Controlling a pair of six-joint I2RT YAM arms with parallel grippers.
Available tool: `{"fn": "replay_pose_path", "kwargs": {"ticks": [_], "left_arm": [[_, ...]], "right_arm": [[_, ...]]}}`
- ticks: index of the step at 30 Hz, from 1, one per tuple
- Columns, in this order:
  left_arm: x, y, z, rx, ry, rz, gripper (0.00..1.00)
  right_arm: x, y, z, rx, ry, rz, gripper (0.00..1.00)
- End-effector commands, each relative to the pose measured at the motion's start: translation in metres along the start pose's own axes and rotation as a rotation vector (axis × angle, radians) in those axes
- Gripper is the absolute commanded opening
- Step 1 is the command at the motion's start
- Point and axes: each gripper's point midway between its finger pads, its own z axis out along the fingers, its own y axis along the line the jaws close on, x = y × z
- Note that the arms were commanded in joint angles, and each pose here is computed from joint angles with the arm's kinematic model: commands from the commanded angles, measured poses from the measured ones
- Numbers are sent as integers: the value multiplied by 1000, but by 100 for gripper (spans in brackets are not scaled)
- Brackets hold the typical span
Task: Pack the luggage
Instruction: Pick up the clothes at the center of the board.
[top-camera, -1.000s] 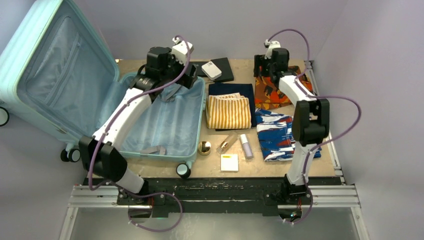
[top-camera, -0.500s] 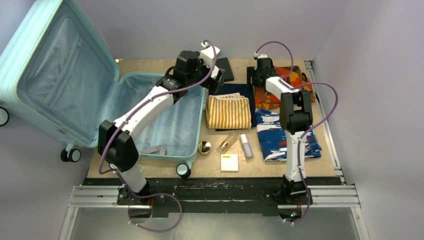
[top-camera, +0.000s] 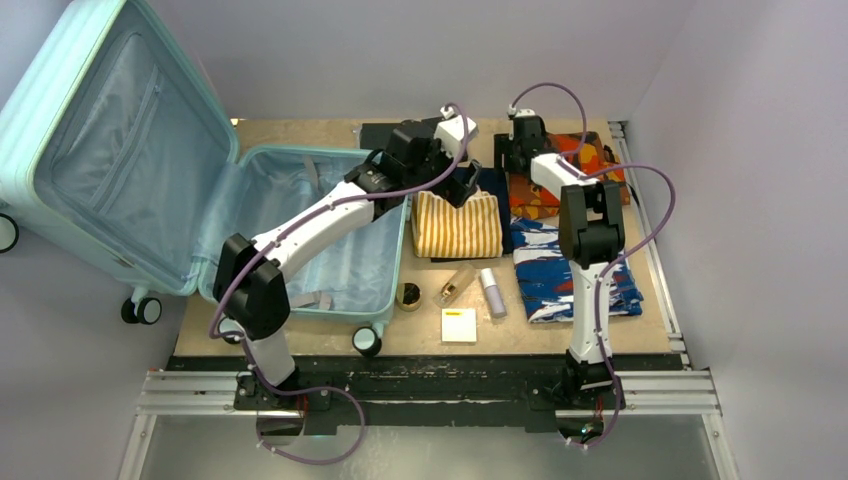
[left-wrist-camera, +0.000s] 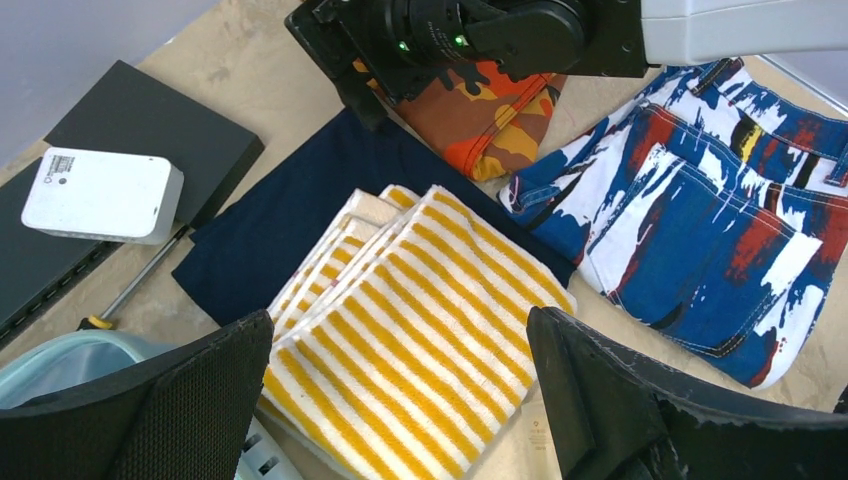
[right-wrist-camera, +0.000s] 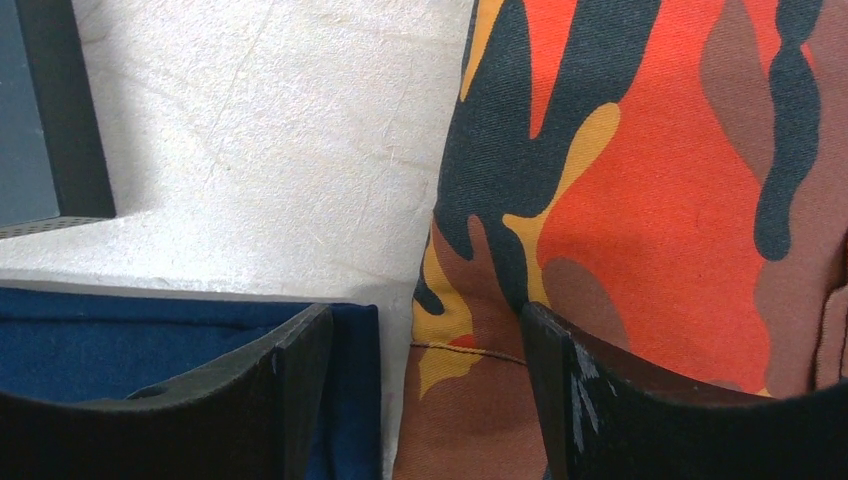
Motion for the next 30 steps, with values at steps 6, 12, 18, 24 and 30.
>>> {"fn": "replay_pose_path", "kwargs": {"ticks": [6,12,18,24,30], "left_arm": [[-16,-8,13,-7,-50,-11,99],[-9,-9,20,-5,-27,-13,99],[-12,-8,20,-13,-33,-15,99],[-7,-9,24,-9,-23,-26,99],[-5,-8,26,-11,-15,-37,99]], "right_arm": [[14,-11,12,52,39,13,73],[-19,-23,-10,37,-32,89,65],[-66,-33,-53,55,-186,70,69],[-46,-38,-42,97,-127,52,71],[-22,-27,-26,69,-78,9,77]]}}
